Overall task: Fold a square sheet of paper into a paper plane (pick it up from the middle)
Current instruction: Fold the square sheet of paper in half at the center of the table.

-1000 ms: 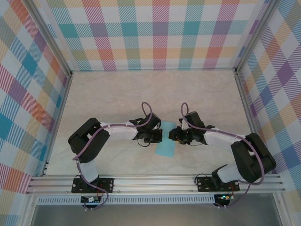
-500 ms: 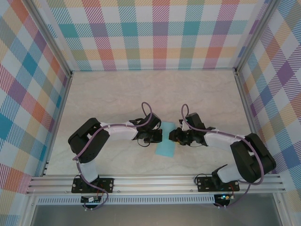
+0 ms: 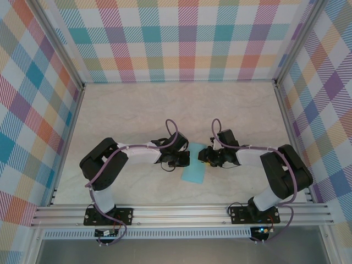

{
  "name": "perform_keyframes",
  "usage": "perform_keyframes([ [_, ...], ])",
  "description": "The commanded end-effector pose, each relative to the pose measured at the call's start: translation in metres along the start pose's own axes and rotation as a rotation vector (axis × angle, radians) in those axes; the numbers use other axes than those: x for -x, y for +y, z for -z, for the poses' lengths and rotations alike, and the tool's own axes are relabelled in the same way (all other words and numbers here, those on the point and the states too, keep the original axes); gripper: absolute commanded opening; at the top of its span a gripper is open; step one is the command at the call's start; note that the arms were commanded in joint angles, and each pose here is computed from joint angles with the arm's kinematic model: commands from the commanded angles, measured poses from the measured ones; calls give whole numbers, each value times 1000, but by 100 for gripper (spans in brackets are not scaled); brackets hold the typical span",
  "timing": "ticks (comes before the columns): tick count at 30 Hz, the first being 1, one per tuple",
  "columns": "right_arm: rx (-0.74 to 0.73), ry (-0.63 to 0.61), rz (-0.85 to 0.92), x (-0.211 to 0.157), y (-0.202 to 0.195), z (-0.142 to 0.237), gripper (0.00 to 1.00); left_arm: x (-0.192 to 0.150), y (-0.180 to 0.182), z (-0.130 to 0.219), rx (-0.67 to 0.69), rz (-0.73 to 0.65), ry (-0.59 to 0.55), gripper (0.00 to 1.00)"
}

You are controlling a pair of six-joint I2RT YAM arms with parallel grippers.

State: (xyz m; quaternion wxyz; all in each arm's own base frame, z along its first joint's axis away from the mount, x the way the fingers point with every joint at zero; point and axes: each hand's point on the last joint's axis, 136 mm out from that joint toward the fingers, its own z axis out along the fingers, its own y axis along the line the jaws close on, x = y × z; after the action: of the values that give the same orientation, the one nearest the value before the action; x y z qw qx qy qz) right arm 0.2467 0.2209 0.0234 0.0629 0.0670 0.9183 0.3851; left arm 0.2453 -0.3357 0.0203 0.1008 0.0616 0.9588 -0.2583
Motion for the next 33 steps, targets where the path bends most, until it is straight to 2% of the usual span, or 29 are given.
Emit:
perform_keyframes([
  [1,16,2,13,-1,3,1,33,-24,23,-6,100,-14,79,0],
  [6,44,-52,79,15,33,21,34,-24,23,-6,101,-15,78,0],
  [9,49,-49,92,23,38,19,35,-24,22,-6,99,-15,78,0],
  [21,9,17,-8,17,-7,-12,34,-25,24,-6,110,-20,85,0],
  [30,51,-44,65,37,35,18,36,-27,28,-5,123,-22,86,0],
  [33,34,-42,71,43,34,18,36,-28,29,-5,125,-20,88,0],
])
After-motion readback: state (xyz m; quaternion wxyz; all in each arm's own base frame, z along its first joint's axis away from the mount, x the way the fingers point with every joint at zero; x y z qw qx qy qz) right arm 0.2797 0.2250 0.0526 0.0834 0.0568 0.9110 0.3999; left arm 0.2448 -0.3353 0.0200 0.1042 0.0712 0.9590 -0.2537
